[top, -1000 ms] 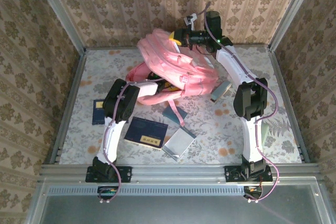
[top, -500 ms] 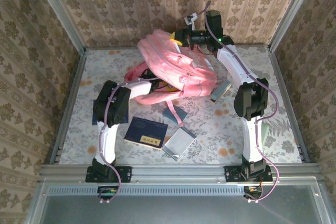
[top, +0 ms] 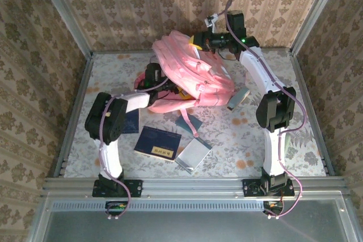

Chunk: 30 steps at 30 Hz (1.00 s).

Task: Pack the student bag

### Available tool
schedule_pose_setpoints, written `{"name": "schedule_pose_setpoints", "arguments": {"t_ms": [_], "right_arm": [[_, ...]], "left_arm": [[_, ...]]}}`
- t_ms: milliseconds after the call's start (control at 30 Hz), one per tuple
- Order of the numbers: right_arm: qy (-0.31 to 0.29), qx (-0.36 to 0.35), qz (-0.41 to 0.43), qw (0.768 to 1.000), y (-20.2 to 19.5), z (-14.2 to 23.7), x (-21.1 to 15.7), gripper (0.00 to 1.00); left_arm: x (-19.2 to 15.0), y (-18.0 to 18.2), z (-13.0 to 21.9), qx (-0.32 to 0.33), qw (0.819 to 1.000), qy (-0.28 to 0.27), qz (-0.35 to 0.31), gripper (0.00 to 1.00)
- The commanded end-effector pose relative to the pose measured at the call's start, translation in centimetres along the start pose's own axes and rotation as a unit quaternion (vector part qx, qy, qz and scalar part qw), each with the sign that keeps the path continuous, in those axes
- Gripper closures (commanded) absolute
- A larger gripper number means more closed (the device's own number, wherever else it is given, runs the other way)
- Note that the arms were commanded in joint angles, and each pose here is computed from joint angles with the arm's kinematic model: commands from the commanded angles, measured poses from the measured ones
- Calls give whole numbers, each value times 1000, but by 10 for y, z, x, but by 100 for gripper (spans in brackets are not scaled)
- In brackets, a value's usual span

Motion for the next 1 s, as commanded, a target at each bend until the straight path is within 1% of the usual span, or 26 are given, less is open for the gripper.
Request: {"name": "schedule_pose_setpoints", "arguments": {"t_ms": [0,67,133,233,300,400,533,633,733,867,967], "right_arm": [[-38,20,96,994,62,27,22,100],[-34,20,96,995,62,23,21,100],[-31,15,99,994,61,20,20,100],[-28,3,102,994,58,16,20,100],[-29,-6,100,995,54,13,21,100],[-18,-31,106,994,44,6,16,100],[21,-69,106,992,24,-17,-4,100],[40,-100,111,988,9,-34,-16,100],[55,-124,119,984,-2,-50,-27,100],[71,-142,135,978,-7,-64,-37,100],[85,-174,155,969,-11,-65,-42,100]], "left_arm": [[-2,-35,36,-13,999,-14,-45,0],[1,-32,55,6,998,-34,-50,1],[3,-28,77,45,995,-58,-66,1],[-2,-31,109,110,981,-96,-127,1],[-8,-37,124,136,971,-108,-162,1],[-17,-44,142,153,961,-118,-196,1],[-27,-53,169,166,948,-144,-228,2],[-33,-59,185,176,940,-154,-250,1],[-35,-57,194,189,933,-156,-264,0],[-33,-47,194,191,938,-147,-250,0],[-33,-45,197,196,934,-152,-256,0]]}}
Point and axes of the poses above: each hand's point on the last joint's axis, 136 mm out from that joint toward the fingers, its own z axis back along the fingers, its own y axis along the line the jaws close on, x = y × z, the point moved 3 cm from there along z, back along the fingers, and after that the axes turned 13 degrees about z, right-handed, at the moved point
